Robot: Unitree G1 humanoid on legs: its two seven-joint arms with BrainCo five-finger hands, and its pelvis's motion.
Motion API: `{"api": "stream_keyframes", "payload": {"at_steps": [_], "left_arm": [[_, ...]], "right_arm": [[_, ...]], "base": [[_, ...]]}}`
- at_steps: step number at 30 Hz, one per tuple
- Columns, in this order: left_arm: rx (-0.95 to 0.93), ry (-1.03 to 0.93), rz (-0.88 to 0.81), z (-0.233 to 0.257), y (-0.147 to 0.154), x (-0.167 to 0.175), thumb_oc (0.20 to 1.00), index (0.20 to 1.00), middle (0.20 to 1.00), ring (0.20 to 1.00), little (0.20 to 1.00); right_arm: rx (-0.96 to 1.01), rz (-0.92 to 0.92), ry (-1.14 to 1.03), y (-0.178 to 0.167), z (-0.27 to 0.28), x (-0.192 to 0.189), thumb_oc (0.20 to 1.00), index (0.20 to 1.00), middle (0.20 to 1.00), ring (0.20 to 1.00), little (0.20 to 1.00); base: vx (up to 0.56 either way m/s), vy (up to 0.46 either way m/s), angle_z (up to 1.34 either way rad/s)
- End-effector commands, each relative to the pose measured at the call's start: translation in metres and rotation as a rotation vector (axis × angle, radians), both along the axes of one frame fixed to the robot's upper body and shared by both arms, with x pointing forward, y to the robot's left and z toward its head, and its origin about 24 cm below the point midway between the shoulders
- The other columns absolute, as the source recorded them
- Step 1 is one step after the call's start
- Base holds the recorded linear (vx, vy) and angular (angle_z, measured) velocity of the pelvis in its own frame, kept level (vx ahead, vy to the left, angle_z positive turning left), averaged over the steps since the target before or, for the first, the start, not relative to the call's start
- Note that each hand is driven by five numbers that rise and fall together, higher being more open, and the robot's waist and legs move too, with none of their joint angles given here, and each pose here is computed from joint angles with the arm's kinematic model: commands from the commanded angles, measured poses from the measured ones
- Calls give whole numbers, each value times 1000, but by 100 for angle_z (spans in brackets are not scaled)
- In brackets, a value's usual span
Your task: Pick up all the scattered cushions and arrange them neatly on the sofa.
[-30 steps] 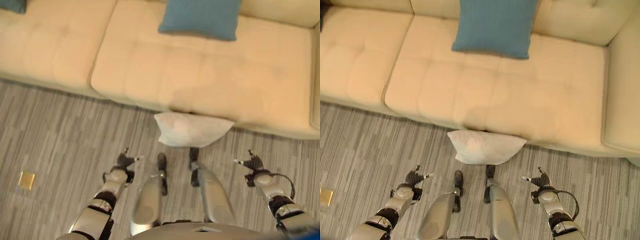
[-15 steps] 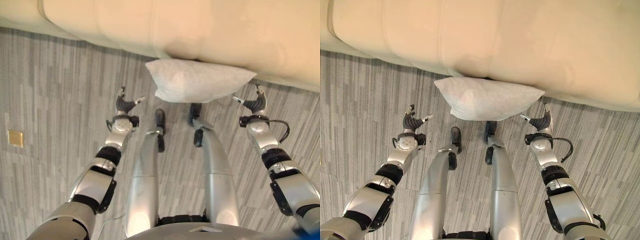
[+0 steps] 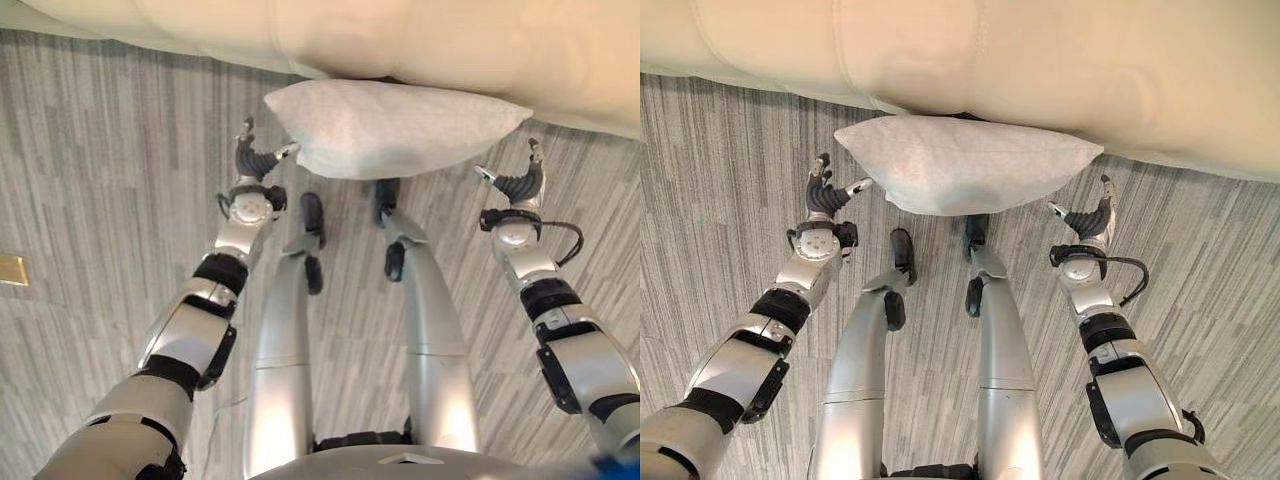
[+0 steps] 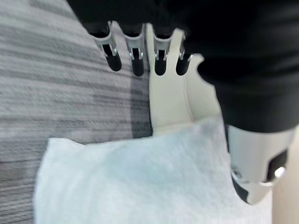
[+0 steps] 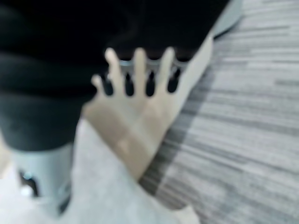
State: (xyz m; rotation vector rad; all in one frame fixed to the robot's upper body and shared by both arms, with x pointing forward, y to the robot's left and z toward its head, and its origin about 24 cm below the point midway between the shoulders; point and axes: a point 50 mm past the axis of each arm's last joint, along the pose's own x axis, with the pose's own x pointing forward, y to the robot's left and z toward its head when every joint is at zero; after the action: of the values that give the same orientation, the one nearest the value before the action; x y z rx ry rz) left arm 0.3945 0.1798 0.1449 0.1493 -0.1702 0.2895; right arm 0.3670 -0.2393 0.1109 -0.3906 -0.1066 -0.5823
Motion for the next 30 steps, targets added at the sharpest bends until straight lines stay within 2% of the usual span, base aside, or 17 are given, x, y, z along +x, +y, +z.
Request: {"api": "stream_keyframes", "payload": {"at_steps": [1, 10, 20, 29, 30], "left_arm": [[-28, 98, 39, -47, 9, -17, 1000, 1000, 1000, 1000, 1000], [0, 14, 4, -12, 2, -4, 1000, 1000, 1000, 1000, 1000], [3, -32, -46, 10, -16, 4, 1000, 1000, 1000, 1000, 1000], [-83, -122, -119, 40, -48, 9, 1000, 1000, 1000, 1000, 1000], [-95, -133, -125, 44, -52, 10, 1000, 1000, 1000, 1000, 1000]], "right_arm": [[13, -33, 61, -10, -34, -21, 1000, 1000, 1000, 1000, 1000], [3, 16, -43, -4, 6, -2, 1000, 1000, 1000, 1000, 1000], [-23, 102, -105, 16, 37, 15, 1000, 1000, 1000, 1000, 1000], [35, 230, -176, 63, 65, 32, 1000, 1000, 1000, 1000, 1000], [44, 251, -187, 70, 68, 33, 937, 937, 937, 937, 937]], "base": [[5, -4, -3], [1, -1, 0], [13, -17, 1], [14, -14, 2], [0, 0, 0]]}}
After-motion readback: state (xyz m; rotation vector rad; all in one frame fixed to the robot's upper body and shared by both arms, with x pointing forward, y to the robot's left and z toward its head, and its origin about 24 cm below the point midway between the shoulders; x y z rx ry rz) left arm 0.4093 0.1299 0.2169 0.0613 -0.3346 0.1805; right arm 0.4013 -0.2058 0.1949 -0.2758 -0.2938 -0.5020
